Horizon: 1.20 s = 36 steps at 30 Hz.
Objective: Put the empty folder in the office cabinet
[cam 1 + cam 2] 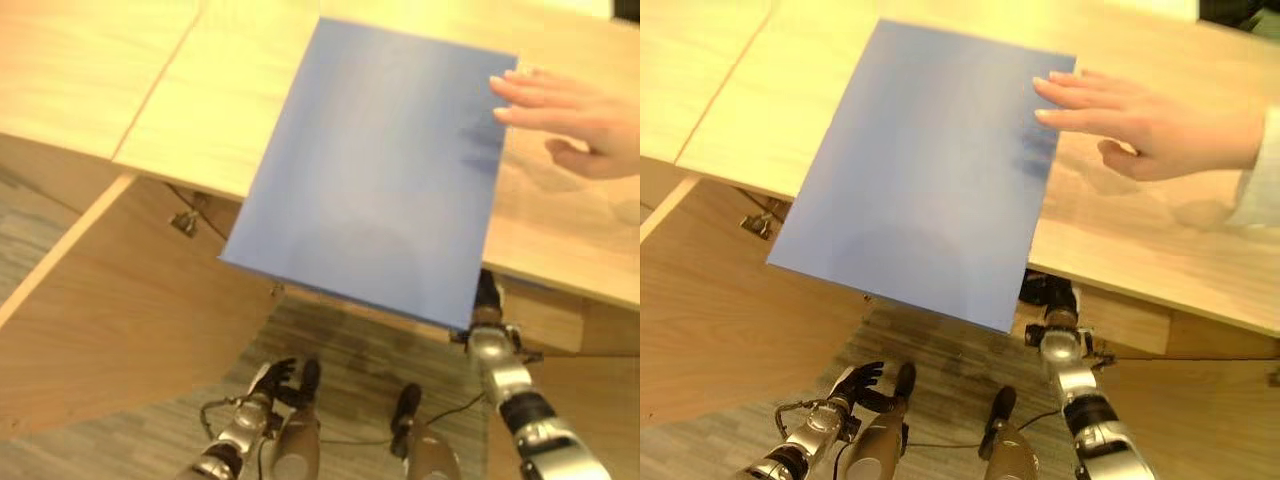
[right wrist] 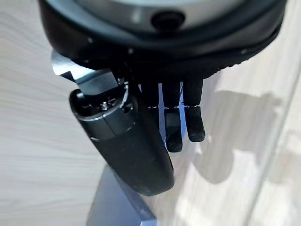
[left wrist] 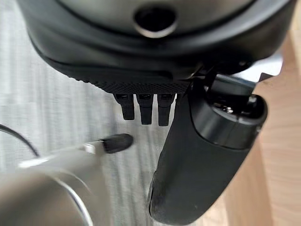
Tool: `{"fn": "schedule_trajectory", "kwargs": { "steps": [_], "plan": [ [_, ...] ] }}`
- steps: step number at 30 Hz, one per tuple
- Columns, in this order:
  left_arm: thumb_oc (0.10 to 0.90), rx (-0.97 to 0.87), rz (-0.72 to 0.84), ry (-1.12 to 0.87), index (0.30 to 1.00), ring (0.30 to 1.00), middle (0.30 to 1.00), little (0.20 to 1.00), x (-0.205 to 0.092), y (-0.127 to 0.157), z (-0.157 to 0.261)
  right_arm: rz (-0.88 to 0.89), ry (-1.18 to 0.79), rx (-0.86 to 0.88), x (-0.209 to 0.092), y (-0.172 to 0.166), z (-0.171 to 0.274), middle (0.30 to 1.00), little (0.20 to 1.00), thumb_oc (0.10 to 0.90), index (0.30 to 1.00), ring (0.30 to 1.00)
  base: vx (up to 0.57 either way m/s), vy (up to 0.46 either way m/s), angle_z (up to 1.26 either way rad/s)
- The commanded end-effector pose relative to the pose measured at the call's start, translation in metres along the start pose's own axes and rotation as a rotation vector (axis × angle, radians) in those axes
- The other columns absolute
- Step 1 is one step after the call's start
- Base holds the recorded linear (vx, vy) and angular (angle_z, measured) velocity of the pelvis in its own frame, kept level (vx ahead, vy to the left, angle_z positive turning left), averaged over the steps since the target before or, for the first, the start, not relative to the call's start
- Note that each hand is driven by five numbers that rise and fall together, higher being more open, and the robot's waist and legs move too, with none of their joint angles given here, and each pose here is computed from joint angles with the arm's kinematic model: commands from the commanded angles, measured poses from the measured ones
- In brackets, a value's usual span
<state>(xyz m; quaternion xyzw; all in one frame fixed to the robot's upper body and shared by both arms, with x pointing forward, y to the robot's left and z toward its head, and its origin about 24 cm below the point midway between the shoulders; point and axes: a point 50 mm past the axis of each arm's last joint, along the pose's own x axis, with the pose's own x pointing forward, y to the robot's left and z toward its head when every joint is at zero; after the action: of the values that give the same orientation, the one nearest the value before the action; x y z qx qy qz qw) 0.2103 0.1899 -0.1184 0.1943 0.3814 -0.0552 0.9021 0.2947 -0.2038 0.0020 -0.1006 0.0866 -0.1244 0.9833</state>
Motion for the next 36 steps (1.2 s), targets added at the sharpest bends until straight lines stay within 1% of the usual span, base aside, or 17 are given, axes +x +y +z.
{"fn": "schedule_trajectory", "kwargs": {
  "steps": [1, 3, 6, 13, 17, 18, 19, 23, 24, 25, 26, 27, 28, 31, 32, 33, 36],
  "plan": [
    [0.800, 0.020, 0.013, 0.078, 0.900, 0.900, 0.900, 0.900, -0.004, 0.005, -0.022, 0.045, -0.127, -0.015, -0.012, -0.012, 0.008, 0.900, 0.900, 0.800, 0.900, 0.900, 0.05, 0.013, -0.39],
    [0.800, -0.005, 0.023, 0.098, 0.900, 0.900, 0.900, 0.900, -0.007, 0.006, -0.029, 0.086, -0.089, -0.025, -0.023, -0.012, -0.005, 0.900, 0.900, 0.800, 0.900, 0.900, 0.09, 0.030, -0.39],
    [0.800, -0.017, 0.019, 0.146, 0.900, 0.900, 0.900, 0.900, -0.014, 0.002, -0.048, 0.120, 0.075, -0.007, -0.047, -0.010, -0.046, 0.900, 0.900, 0.800, 0.900, 0.900, 0.09, 0.034, -0.34],
    [0.800, -0.056, 0.054, 0.114, 0.900, 0.900, 0.900, 0.900, -0.016, 0.009, -0.047, 0.160, 0.321, -0.094, -0.080, -0.010, -0.102, 0.900, 0.900, 0.800, 0.900, 0.900, 0.02, 0.010, -0.19],
    [0.800, 0.003, 0.131, 0.003, 0.900, 0.900, 0.900, 0.900, -0.014, 0.029, -0.027, 0.185, 0.470, -0.199, -0.107, -0.014, -0.136, 0.900, 0.900, 0.800, 0.900, 0.900, 0.01, -0.018, -0.06],
    [0.800, 0.016, 0.192, -0.086, 0.900, 0.900, 0.900, 0.900, -0.015, 0.041, -0.011, 0.200, 0.514, -0.237, -0.117, -0.015, -0.146, 0.900, 0.900, 0.800, 0.900, 0.900, 0.01, -0.021, -0.09],
    [0.800, 0.016, 0.192, -0.085, 0.900, 0.900, 0.900, 0.900, -0.015, 0.042, -0.012, 0.201, 0.514, -0.237, -0.118, -0.015, -0.146, 0.900, 0.900, 0.800, 0.900, 0.900, 0.01, -0.029, -0.10],
    [0.800, 0.086, 0.331, -0.284, 0.900, 0.900, 0.900, 0.900, -0.025, 0.076, 0.026, 0.232, 0.565, -0.305, -0.134, -0.019, -0.160, 0.900, 0.900, 0.800, 0.900, 0.900, -0.02, -0.026, -0.01],
    [0.800, 0.140, 0.387, -0.328, 0.900, 0.900, 0.900, 0.900, -0.046, 0.097, 0.013, 0.203, 0.572, -0.289, -0.136, -0.026, -0.161, 0.900, 0.900, 0.800, 0.900, 0.900, -0.08, -0.024, 0.00],
    [0.800, 0.206, 0.403, -0.357, 0.900, 0.900, 0.900, 0.900, -0.062, 0.097, -0.002, 0.183, 0.578, -0.298, -0.138, -0.030, -0.164, 0.900, 0.900, 0.800, 0.900, 0.900, -0.07, -0.029, -0.06],
    [0.800, 0.249, 0.402, -0.382, 0.900, 0.900, 0.900, 0.900, -0.069, 0.089, -0.008, 0.183, 0.592, -0.306, -0.143, -0.030, -0.168, 0.900, 0.900, 0.800, 0.900, 0.900, -0.01, -0.047, -0.04],
    [0.800, 0.248, 0.429, -0.330, 0.900, 0.900, 0.900, 0.900, -0.069, 0.080, -0.025, 0.189, 0.594, -0.312, -0.148, -0.027, -0.171, 0.900, 0.900, 0.800, 0.900, 0.900, 0.01, -0.048, 0.09],
    [0.800, 0.249, 0.466, -0.391, 0.900, 0.900, 0.900, 0.900, -0.071, 0.080, -0.012, 0.194, 0.596, -0.315, -0.153, -0.026, -0.173, 0.900, 0.900, 0.800, 0.900, 0.900, 0.04, -0.058, 0.34],
    [0.800, 0.432, 0.597, -0.632, 0.900, 0.900, 0.900, 0.900, -0.112, 0.096, 0.023, 0.188, 0.657, -0.333, -0.170, -0.029, -0.183, 0.900, 0.900, 0.800, 0.900, 0.900, 0.00, -0.052, 0.23],
    [0.800, 0.435, 0.599, -0.628, 0.900, 0.900, 0.900, 0.900, -0.114, 0.096, 0.022, 0.192, 0.659, -0.333, -0.171, -0.028, -0.183, 0.900, 0.900, 0.800, 0.900, 0.900, 0.05, -0.060, 0.29],
    [0.800, 0.585, 0.683, -0.687, 0.900, 0.900, 0.900, 0.900, -0.126, 0.100, 0.026, 0.187, 0.675, -0.359, -0.175, -0.031, -0.187, 0.900, 0.900, 0.800, 0.900, 0.900, 0.05, -0.056, 0.45],
    [0.800, 0.609, 0.741, -0.696, 0.900, 0.900, 0.900, 0.900, -0.131, 0.099, 0.022, 0.180, 0.666, -0.380, -0.175, -0.036, -0.186, 0.900, 0.900, 0.800, 0.900, 0.900, -0.01, -0.055, 0.28]
  ]
}}
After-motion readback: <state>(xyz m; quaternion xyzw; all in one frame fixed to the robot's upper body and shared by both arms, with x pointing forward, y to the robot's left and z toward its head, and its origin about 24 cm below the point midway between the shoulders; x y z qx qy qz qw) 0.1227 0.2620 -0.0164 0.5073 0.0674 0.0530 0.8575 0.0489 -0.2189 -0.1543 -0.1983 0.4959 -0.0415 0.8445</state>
